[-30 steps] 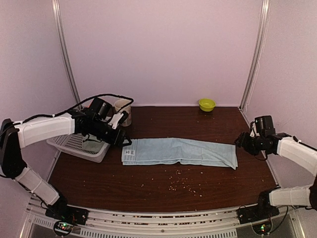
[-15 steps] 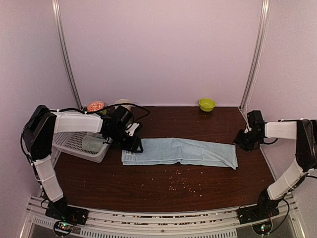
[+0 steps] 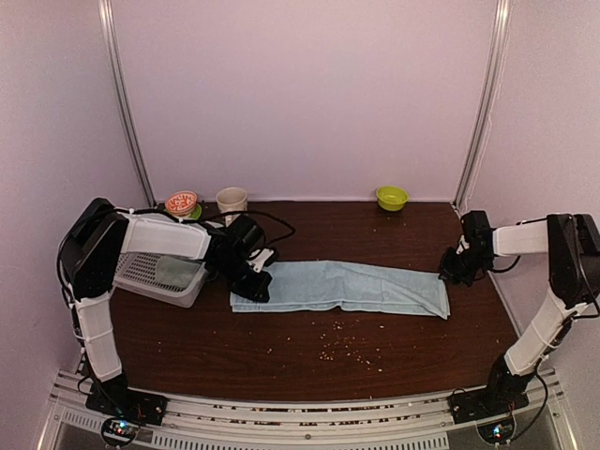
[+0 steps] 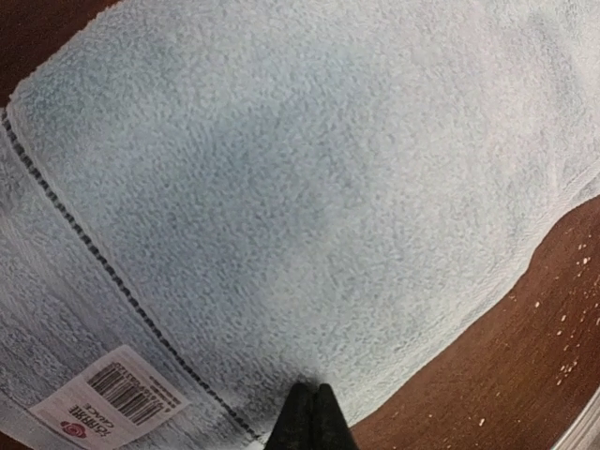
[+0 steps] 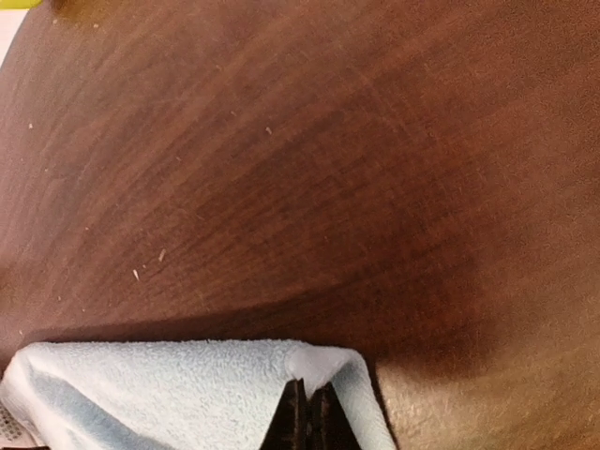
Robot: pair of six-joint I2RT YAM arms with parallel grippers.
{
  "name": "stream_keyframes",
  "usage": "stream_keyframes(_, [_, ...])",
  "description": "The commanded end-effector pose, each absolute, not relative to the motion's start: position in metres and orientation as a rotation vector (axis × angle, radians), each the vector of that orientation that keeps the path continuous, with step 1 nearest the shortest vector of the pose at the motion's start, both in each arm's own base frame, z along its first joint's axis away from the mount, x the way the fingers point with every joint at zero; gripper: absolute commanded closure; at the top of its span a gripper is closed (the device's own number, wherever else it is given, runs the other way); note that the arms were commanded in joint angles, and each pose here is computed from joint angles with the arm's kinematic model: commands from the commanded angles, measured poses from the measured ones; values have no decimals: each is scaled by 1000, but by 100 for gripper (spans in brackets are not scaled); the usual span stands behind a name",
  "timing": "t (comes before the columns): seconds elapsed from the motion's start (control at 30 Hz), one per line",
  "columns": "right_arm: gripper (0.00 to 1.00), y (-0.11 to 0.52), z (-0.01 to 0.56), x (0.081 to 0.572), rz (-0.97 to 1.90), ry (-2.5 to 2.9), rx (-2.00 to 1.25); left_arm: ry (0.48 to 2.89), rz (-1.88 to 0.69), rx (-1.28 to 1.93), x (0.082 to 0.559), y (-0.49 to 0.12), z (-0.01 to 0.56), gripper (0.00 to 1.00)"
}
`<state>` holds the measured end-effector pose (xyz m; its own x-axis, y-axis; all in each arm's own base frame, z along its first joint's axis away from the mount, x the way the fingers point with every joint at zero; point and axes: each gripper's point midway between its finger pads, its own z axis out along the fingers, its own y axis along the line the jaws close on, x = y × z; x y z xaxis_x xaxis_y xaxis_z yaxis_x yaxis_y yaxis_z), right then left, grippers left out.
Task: Roll the towels
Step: Smooth out the towel at the center of the board.
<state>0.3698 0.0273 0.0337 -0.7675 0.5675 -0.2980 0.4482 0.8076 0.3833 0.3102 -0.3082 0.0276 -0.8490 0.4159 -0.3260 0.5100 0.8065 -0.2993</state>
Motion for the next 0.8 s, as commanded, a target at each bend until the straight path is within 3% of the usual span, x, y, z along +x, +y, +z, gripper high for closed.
stream_keyframes(0.0, [100, 20, 43, 385, 376, 2569, 774, 2779, -489, 714, 307, -298, 17, 100])
stream_keyframes(0.77, [100, -18, 42, 414, 176, 2688, 740, 2880, -489, 811, 263, -286, -18, 100])
